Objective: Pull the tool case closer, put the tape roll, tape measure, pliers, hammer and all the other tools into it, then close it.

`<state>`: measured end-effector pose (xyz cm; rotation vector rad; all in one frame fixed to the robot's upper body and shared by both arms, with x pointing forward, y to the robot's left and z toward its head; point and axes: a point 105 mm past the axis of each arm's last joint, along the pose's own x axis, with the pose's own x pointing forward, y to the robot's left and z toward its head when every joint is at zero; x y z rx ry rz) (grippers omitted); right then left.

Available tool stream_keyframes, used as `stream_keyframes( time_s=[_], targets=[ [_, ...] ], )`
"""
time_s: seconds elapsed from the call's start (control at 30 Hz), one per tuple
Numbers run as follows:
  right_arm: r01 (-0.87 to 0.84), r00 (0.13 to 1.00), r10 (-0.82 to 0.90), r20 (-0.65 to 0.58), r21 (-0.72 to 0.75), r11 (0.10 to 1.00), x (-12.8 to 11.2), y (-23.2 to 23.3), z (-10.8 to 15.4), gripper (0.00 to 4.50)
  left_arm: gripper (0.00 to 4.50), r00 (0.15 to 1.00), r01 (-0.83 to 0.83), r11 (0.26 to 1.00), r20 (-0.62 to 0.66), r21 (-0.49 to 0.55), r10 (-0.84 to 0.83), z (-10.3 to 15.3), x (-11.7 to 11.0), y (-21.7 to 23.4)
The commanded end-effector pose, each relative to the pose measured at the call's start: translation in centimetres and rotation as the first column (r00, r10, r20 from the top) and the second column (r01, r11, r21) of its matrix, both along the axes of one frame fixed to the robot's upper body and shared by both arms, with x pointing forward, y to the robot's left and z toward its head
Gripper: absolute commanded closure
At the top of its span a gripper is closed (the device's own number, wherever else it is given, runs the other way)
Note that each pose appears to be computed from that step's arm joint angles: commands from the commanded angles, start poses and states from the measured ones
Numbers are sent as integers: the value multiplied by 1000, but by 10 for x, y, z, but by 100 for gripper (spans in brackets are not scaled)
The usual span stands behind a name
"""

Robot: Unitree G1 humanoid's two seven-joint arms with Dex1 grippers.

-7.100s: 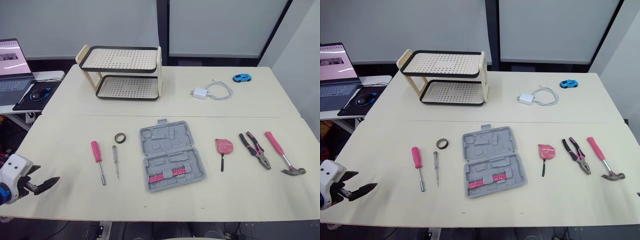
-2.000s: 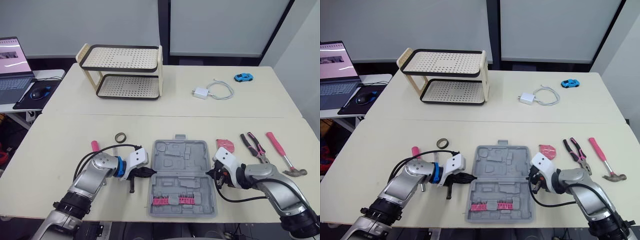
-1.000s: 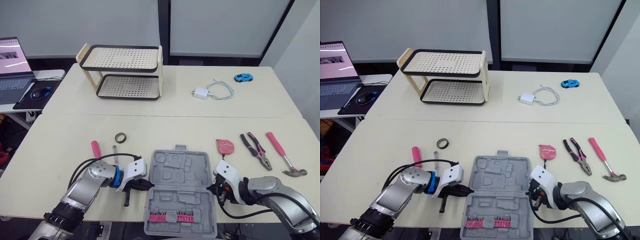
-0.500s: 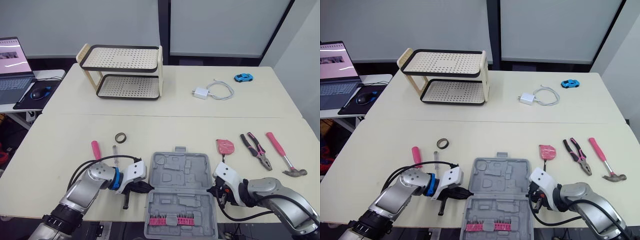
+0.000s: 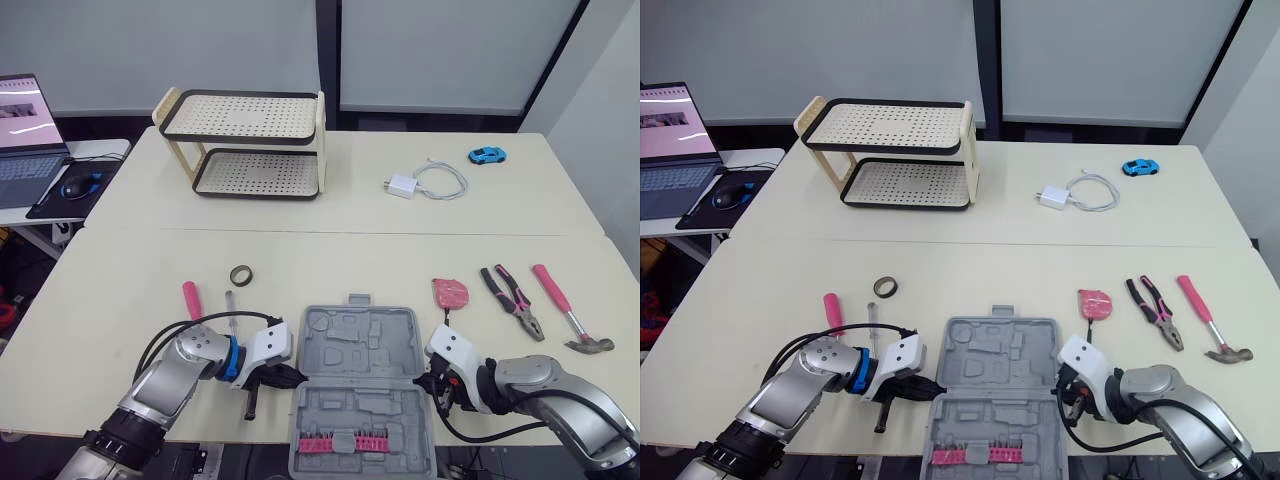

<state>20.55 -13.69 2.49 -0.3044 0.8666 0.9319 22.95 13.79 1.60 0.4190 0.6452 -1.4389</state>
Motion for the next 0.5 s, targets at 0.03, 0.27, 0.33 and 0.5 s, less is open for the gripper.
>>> stream_keyframes(
  time_s=[0.03, 0.27, 0.33, 0.5],
  targets=[
    [-9, 1000, 9, 6, 32, 999, -1, 5, 5, 448, 450, 1000, 13, 1000, 5, -21, -13, 1, -1, -6],
    [35, 999, -35, 20, 5, 999, 4, -11, 7, 448, 450, 1000, -13, 1000, 23, -15, 13, 5, 4, 1],
    [60, 998, -60, 29, 1, 998, 6, -19, 10, 448, 450, 999, -29, 999, 26, -24, 29, 10, 6, 5],
    [96, 993, -95, 64, -17, 995, 11, -37, 16, 448, 450, 997, -72, 997, 39, -32, 73, 19, 11, 17]
  ],
)
